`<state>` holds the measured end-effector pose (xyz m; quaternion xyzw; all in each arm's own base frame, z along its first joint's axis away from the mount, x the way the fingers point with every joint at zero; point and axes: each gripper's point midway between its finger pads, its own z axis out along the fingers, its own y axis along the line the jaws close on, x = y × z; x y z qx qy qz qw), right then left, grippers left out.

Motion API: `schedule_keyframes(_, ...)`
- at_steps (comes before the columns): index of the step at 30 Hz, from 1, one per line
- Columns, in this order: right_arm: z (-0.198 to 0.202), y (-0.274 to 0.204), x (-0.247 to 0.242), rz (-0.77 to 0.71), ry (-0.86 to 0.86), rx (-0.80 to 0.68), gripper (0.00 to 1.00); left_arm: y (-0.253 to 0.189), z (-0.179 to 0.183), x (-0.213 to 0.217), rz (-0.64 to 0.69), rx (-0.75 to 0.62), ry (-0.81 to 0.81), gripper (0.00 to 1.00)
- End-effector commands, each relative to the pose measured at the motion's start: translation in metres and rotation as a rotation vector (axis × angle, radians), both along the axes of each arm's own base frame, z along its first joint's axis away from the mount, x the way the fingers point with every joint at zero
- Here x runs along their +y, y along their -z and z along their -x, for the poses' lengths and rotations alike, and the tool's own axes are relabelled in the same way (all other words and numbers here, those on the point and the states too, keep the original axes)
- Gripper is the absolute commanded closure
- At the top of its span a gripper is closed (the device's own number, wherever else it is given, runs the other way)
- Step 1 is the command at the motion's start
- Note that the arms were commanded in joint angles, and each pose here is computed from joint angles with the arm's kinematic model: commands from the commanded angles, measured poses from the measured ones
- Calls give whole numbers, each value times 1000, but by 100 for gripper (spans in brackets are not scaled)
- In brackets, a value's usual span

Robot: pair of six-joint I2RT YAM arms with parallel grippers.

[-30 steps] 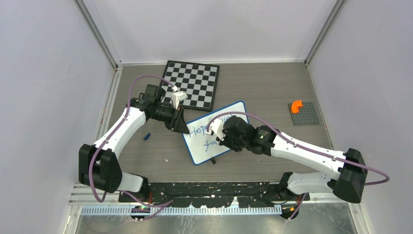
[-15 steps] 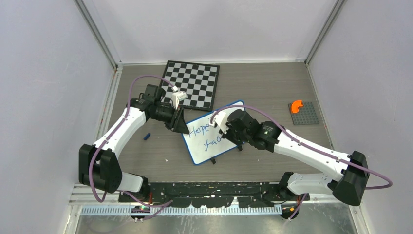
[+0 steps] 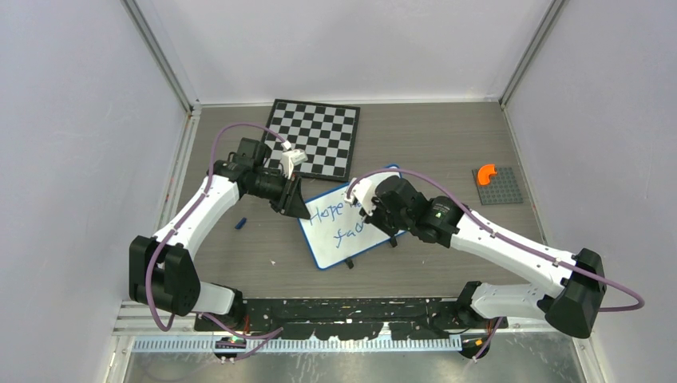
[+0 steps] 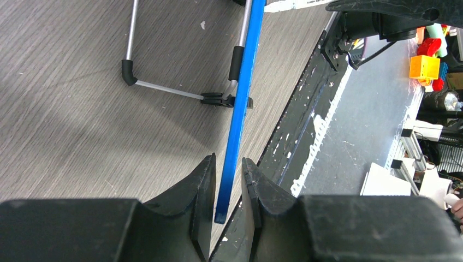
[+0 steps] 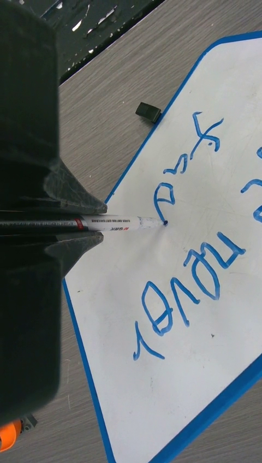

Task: Write a sentence on the whiteboard

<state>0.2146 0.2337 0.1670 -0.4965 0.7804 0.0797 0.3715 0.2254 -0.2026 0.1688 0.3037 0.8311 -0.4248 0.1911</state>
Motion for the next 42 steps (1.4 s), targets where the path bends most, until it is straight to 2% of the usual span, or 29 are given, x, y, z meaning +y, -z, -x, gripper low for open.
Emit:
schedule_keyframes(1, 4, -4, 3, -49, -12, 5, 100, -8, -4, -3, 17, -39, 15, 75)
schedule_keyframes(12, 14, 20, -2, -5, -43, 51, 100, -4, -3, -2, 9, -35, 14, 75)
schedule_keyframes(19, 25, 6, -2, -32, -89, 70, 100, -5, -2, -3, 13, -33, 21, 74)
schedule_keyframes(22, 32, -3, -3, -67, -113, 66, 100, -8, 3, -3, 28, -34, 51, 70)
schedule_keyframes(30, 22, -8, -14, -67, -34, 5, 100, -9, 6, -5, 33, -34, 66, 67)
schedule_keyframes(42, 19, -4, -9, -103, -13, 24, 100, -11, 10, -5, 36, -36, 79, 68)
